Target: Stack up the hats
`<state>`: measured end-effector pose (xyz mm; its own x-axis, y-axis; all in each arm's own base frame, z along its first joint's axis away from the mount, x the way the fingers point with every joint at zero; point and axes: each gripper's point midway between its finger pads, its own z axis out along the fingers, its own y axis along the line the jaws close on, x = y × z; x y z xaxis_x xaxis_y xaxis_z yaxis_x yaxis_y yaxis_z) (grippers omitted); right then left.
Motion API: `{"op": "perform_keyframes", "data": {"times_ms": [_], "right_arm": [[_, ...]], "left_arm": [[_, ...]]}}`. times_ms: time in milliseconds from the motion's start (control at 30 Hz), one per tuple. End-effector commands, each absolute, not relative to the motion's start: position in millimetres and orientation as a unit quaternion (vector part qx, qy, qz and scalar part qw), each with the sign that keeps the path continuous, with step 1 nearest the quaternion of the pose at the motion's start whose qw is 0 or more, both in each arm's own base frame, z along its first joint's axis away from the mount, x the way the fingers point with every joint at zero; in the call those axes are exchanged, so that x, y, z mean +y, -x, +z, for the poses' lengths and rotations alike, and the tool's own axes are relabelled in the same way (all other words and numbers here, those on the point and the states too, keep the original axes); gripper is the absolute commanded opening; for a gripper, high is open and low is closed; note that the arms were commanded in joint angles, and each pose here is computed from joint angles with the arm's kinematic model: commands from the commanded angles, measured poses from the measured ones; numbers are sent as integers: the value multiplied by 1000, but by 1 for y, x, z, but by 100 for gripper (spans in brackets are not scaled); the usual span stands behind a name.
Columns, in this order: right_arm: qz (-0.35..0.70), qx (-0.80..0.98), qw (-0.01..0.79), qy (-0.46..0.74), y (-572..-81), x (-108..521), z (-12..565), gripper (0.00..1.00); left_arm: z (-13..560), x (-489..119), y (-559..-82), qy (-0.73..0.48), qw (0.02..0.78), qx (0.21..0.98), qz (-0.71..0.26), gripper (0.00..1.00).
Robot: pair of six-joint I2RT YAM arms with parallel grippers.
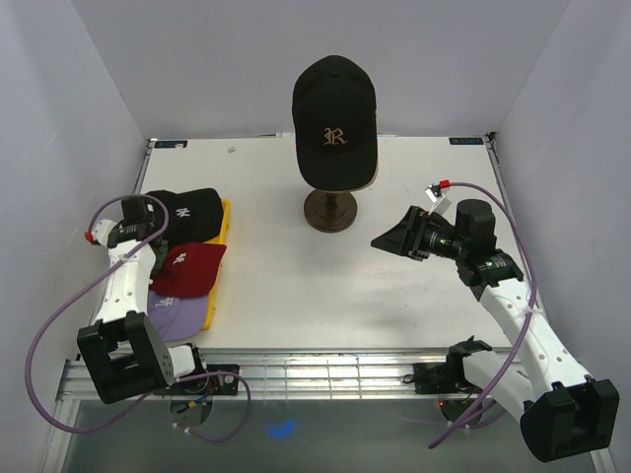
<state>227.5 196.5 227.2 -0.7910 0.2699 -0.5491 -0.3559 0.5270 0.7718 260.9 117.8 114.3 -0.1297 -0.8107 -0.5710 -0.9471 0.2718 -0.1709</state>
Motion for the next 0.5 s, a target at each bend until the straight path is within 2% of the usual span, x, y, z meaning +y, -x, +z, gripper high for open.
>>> {"op": "perform_keyframes", "data": {"times_ms": [0, 33, 67, 167, 467], "right_arm": [[495, 796, 346, 45, -231, 198, 241, 71], [496, 795, 346, 45, -230, 198, 242, 71], [496, 795, 346, 44, -231, 198, 243, 71], [499, 793, 346, 44, -231, 199, 246, 71], [507, 790, 342, 45, -233, 201, 259, 70]], "left_arm": [[134, 116, -264, 579, 323, 742, 95, 28], [137, 115, -264, 573, 326, 746, 93, 23], [142, 114, -261, 569, 328, 748, 92, 12], [158, 110, -259, 560, 334, 754, 83, 0], [212, 87, -258, 544, 374, 751, 7, 0]]}}
